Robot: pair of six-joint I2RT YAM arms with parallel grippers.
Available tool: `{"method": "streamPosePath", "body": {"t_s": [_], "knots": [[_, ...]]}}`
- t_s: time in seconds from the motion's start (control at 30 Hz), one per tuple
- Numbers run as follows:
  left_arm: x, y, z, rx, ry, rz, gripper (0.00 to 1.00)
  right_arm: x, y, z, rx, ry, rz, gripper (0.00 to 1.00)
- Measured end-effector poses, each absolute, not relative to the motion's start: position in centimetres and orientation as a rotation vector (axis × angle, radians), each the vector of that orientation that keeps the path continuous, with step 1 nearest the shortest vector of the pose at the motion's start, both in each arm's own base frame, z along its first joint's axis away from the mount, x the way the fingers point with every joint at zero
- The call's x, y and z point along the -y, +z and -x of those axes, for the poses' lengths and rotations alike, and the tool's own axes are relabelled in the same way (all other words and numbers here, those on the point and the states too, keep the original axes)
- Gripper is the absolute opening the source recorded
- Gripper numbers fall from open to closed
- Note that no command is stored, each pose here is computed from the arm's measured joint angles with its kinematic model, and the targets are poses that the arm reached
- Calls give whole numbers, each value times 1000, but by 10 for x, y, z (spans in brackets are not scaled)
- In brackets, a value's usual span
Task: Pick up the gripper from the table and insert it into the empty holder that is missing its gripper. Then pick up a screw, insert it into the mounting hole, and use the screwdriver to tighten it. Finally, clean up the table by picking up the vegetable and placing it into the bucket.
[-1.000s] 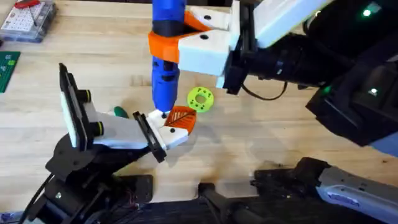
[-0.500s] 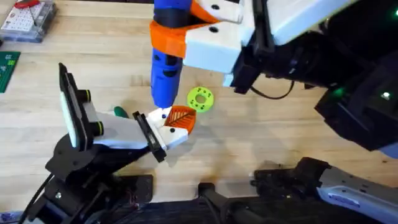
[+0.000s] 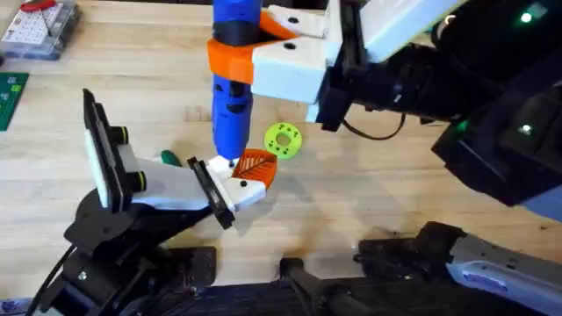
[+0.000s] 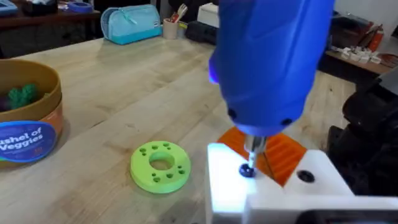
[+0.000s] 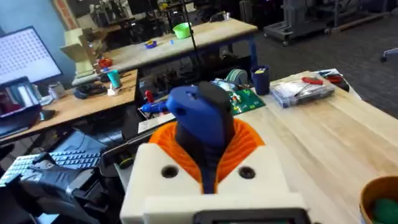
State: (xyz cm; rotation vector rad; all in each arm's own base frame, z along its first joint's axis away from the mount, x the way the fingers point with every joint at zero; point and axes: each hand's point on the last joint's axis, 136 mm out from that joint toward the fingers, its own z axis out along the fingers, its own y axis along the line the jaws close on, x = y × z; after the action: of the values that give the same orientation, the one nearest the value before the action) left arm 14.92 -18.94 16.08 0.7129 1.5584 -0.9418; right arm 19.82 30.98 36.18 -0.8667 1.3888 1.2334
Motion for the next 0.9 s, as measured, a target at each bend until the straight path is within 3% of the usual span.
{"method": "streamPosePath", "body": {"t_s": [0.9], "knots": [[189, 161, -149, -1558, -942, -713, 18, -310, 362, -198, -1393, 1238, 863, 62]]}}
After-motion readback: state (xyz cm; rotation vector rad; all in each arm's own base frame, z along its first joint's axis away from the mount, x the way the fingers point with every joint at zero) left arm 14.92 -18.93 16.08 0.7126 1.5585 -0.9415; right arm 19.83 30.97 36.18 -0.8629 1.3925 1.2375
